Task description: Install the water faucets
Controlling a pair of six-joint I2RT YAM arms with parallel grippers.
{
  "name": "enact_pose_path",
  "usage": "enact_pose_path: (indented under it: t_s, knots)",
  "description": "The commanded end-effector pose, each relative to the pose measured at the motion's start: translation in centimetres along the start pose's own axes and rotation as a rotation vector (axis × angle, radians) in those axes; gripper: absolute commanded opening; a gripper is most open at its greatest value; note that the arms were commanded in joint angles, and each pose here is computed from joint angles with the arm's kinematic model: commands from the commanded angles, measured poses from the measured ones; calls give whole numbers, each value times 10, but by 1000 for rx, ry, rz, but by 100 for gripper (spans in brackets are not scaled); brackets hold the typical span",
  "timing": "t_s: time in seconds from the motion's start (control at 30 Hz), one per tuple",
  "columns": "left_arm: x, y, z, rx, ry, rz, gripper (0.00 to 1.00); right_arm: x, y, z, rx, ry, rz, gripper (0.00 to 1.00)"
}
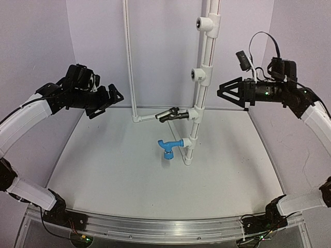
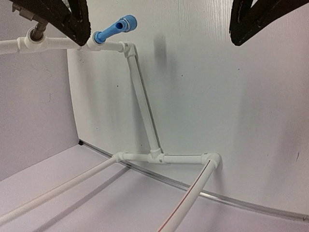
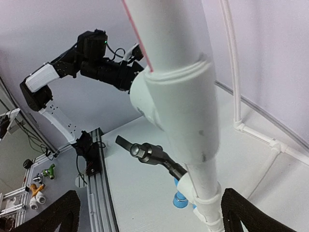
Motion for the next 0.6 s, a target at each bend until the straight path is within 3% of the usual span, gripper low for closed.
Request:
enact_pose_path:
  t_s: [0.0, 0.23, 0.4, 0.57]
  knots:
    - [3, 1, 25, 30, 168, 116, 100, -3, 29, -15, 92, -60, -43, 98]
    - [5, -7, 71, -103, 239, 207, 100, 5, 74, -95, 299, -169, -55, 98]
    - [14, -8, 93, -168, 256, 191, 100, 44, 97, -160, 498, -229, 28, 98]
    - [34, -12, 104, -203, 285, 207, 100, 82, 104, -191, 579, -264, 102, 98]
Point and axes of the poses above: each gripper's point midway between its finger pads, its own y axis back along the fingers, its own z axis along the line the jaws close on, x = y × z, the point moved 5 cm from there along y, back along the fingers, and after that the axes turned 11 degrees about -y, right-handed, at the moved point
